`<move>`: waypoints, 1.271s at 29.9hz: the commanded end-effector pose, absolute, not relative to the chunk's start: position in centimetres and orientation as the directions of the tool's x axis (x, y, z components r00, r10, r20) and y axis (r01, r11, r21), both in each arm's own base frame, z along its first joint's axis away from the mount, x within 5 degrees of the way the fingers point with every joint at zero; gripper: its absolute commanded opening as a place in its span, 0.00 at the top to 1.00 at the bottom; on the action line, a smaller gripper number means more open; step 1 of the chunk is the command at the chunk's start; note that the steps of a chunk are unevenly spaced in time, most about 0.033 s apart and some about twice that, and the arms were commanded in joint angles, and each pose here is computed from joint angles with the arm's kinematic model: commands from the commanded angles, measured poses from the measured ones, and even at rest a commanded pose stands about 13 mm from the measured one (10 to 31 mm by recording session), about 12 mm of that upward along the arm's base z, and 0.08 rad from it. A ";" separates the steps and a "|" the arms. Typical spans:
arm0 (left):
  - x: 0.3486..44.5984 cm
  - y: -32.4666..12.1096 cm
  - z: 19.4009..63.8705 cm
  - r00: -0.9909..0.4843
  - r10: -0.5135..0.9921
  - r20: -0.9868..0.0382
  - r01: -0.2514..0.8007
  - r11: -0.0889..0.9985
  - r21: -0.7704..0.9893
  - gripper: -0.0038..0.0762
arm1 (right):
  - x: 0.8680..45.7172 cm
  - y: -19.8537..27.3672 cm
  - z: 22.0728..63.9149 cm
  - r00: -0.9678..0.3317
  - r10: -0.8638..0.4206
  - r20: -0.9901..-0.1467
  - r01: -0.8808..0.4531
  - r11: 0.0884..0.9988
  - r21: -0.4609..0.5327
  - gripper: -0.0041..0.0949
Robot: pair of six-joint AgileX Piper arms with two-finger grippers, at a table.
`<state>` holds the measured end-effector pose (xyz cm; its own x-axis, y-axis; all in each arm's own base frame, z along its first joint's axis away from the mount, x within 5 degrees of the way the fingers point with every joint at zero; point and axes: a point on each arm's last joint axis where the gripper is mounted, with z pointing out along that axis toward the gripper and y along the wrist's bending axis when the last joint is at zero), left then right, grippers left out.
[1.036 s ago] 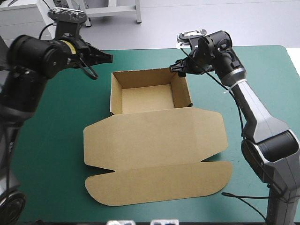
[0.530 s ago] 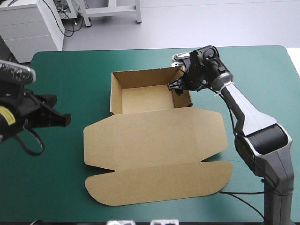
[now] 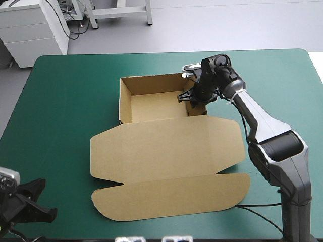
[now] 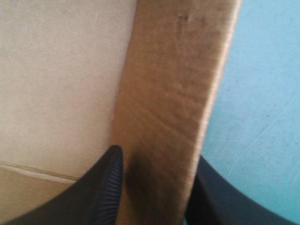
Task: Fold the box
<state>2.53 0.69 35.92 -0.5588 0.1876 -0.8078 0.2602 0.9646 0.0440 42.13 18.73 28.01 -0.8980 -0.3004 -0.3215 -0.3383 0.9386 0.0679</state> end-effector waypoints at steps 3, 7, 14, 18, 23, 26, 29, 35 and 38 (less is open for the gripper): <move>1.0 1.3 34.3 -0.461 0.135 -0.877 0.269 0.963 0.007 0.96 | 41.9 18.5 29.5 -0.883 -0.309 -0.354 -0.357 0.931 0.079 0.92; 0.3 1.7 33.8 -0.439 0.123 -0.890 0.270 0.963 0.000 0.96 | 42.0 18.5 29.4 -0.882 -0.312 -0.354 -0.357 0.932 0.069 0.98; 0.4 1.7 33.5 -0.444 0.130 -0.887 0.265 0.964 0.008 0.96 | 41.4 17.5 33.3 -0.836 -0.313 -0.451 -0.368 0.929 0.038 0.98; 0.4 1.7 33.5 -0.444 0.130 -0.887 0.265 0.964 0.008 0.96 | 41.0 14.6 38.2 -0.769 -0.292 -0.569 -0.311 0.948 -0.066 0.98; 0.4 1.7 33.5 -0.444 0.130 -0.887 0.265 0.964 0.008 0.96 | 39.7 7.8 44.6 -0.679 -0.230 -0.698 -0.117 0.972 -0.206 0.98; 0.4 1.7 33.5 -0.444 0.130 -0.887 0.265 0.964 0.008 0.96 | 39.0 3.1 46.5 -0.665 -0.172 -0.727 0.021 0.968 -0.249 0.98; 0.4 1.7 33.5 -0.444 0.133 -0.886 0.261 0.965 0.014 0.96 | 38.8 -1.5 46.8 -0.675 -0.101 -0.731 0.125 0.961 -0.248 0.98; 0.4 1.8 33.4 -0.456 0.135 -0.880 0.260 0.966 0.013 0.96 | 39.4 -8.6 44.9 -0.710 0.052 -0.702 0.251 0.950 -0.184 0.98; 0.4 1.8 33.4 -0.458 0.135 -0.879 0.261 0.965 0.012 0.96 | 40.3 -11.0 43.0 -0.735 0.101 -0.670 0.292 0.940 -0.179 0.98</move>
<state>0.01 1.94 32.36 -0.5056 0.1529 -0.8491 0.2575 0.9661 0.0206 41.37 -9.23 41.45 -0.7724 0.0723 -0.6310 0.2472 0.9494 -0.1938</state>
